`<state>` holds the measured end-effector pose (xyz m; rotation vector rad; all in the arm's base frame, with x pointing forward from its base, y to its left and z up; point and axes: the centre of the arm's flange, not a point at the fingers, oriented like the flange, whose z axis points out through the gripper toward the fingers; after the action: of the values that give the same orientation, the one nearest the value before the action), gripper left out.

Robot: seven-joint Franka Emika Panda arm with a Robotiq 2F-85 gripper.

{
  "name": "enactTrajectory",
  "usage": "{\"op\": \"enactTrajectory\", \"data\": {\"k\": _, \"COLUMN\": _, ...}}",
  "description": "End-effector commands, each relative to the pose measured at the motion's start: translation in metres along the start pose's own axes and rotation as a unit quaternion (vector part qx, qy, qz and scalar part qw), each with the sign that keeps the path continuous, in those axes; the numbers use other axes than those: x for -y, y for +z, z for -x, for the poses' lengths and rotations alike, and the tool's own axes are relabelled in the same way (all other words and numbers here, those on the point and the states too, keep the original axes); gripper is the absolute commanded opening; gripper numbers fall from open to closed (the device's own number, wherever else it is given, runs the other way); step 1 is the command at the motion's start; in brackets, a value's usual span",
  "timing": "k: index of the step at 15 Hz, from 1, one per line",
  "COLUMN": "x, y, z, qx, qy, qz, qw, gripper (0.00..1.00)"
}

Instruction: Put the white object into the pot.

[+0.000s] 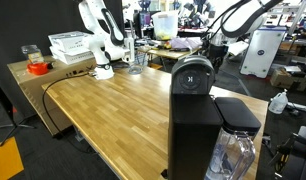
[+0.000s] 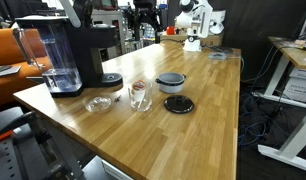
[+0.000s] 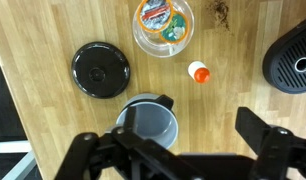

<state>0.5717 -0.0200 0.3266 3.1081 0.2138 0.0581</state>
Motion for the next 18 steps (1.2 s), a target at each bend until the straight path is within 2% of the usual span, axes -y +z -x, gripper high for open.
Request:
{"op": "enactTrajectory", "data": {"k": 1, "x": 0.014, "y": 0.025, "z": -0.030, "qx": 0.013, "qy": -0.015, "qz": 0.003, "qw": 0.9998, "gripper": 1.00}}
{"op": "enactTrajectory", "data": {"k": 4, "x": 0.021, "y": 0.053, "z": -0.043, "qx": 0.035, "qy": -0.024, "qz": -0.006, "qw": 0.9991, "gripper": 1.00}}
{"op": "enactTrajectory", "data": {"k": 5, "x": 0.022, "y": 0.063, "z": -0.044, "qx": 0.042, "qy": -0.025, "qz": -0.026, "qw": 0.9985, "gripper": 1.00}}
{"op": "enactTrajectory", "data": {"k": 6, "x": 0.026, "y": 0.058, "z": -0.032, "qx": 0.032, "qy": -0.022, "qz": -0.012, "qw": 0.9992, "gripper": 1.00}}
{"op": "enactTrajectory", "data": {"k": 8, "x": 0.026, "y": 0.070, "z": -0.037, "qx": 0.037, "qy": -0.022, "qz": -0.015, "qw": 0.9990, "gripper": 1.00}}
{"op": "enactTrajectory", "data": {"k": 18, "x": 0.030, "y": 0.070, "z": -0.043, "qx": 0.032, "qy": -0.026, "qz": -0.021, "qw": 0.9989, "gripper": 1.00}}
